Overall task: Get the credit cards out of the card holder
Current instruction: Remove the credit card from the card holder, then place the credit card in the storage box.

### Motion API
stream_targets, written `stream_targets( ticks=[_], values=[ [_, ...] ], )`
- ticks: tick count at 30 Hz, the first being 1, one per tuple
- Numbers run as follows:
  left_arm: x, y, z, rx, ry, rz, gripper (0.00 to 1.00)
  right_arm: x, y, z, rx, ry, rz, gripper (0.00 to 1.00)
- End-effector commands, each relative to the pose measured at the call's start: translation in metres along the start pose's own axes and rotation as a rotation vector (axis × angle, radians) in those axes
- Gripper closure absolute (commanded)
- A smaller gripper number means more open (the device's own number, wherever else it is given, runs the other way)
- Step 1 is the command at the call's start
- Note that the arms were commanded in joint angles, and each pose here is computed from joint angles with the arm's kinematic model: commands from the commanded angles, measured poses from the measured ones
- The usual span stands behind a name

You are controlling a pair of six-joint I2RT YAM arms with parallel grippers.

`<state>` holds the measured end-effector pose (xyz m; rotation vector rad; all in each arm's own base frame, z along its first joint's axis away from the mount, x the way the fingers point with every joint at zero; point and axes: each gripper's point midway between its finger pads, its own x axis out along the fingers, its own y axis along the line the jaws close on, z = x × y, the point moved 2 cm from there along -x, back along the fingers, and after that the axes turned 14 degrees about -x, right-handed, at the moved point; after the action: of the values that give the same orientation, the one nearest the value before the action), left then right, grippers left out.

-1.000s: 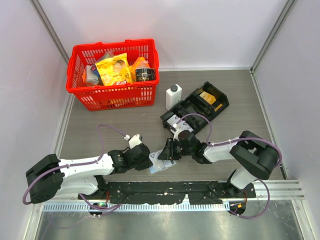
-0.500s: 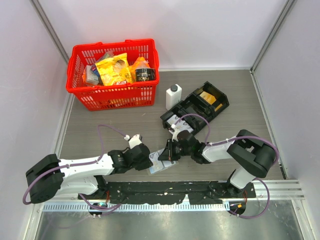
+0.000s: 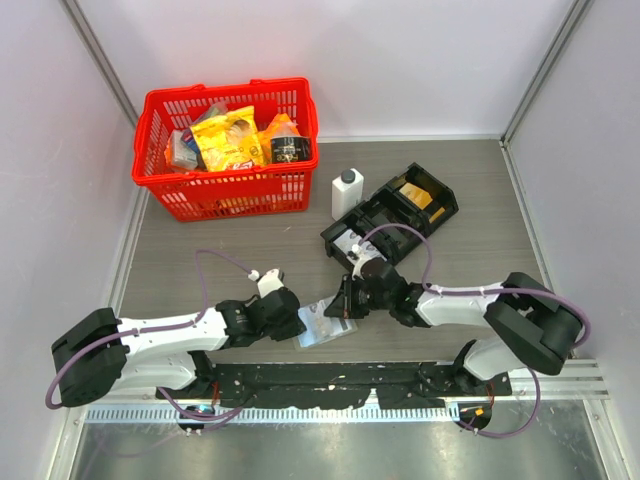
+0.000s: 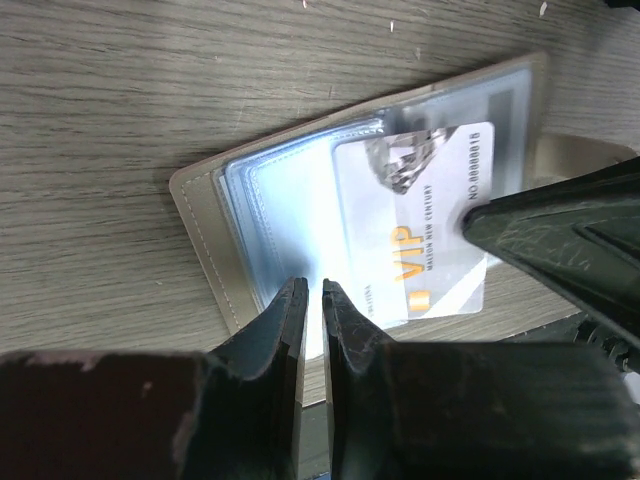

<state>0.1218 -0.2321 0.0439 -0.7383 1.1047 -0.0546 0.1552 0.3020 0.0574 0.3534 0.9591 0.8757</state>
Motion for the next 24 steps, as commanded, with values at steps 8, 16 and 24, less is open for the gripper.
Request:
stream_targets(
  ticks=[8, 16, 24],
  values=[
    [-0.003, 0.012, 0.013, 0.021, -0.059, 0.05, 0.73, -0.035, -0.009, 0.027, -0.077, -0.075, -0.171, 0.99],
    [-0.035, -0.023, 0.07, 0.036, -0.139, -0.011, 0.36, -0.073, 0.019, 0.069, -0.092, -0.252, -0.113, 0.99],
    [-0.109, -0.023, 0.157, 0.033, -0.329, -0.017, 0.02, -0.128, 0.009, 0.129, 0.001, -0.553, -0.22, 0.99]
  ],
)
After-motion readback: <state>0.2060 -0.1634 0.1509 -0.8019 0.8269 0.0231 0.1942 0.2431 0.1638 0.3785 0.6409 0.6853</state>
